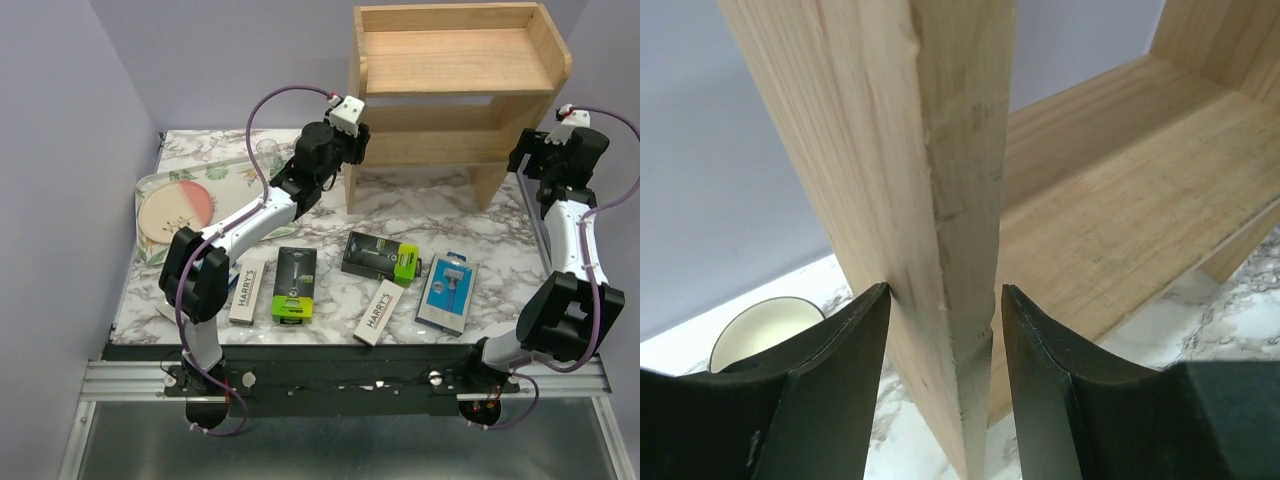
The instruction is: Place and organize the shaving razors onto the shelf
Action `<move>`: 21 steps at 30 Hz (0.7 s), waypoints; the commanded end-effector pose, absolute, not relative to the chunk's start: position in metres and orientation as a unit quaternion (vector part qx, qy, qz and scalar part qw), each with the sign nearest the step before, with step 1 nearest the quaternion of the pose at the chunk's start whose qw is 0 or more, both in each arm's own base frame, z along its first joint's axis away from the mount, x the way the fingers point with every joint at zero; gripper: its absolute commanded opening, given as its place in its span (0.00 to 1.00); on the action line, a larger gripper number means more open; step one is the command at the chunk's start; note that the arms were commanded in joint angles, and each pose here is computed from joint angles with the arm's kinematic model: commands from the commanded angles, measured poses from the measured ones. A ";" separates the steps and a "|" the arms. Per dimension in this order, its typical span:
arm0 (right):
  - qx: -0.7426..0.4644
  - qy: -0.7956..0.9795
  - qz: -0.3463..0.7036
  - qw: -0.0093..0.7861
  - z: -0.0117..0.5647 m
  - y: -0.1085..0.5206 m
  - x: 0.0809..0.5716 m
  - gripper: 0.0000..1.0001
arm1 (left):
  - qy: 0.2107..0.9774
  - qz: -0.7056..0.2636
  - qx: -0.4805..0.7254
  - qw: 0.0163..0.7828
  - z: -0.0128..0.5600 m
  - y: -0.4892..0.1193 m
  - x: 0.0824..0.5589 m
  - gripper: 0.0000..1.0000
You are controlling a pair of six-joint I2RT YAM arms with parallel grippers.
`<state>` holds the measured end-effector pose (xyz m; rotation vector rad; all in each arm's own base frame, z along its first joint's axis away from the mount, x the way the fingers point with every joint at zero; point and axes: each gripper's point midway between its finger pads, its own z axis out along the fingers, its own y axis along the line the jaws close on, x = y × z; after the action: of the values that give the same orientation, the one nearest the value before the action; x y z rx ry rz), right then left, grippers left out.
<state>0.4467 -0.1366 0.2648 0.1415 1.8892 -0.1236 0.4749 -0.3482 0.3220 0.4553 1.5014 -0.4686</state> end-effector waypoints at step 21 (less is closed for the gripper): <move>0.000 0.792 0.080 0.605 0.281 -0.076 0.420 0.41 | 0.683 -0.115 0.179 0.698 0.311 -0.289 0.549 0.56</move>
<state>0.4330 -0.0882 0.2807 -0.0125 1.8267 0.1147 0.5176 -0.3290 0.2959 0.4847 1.5552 -0.3651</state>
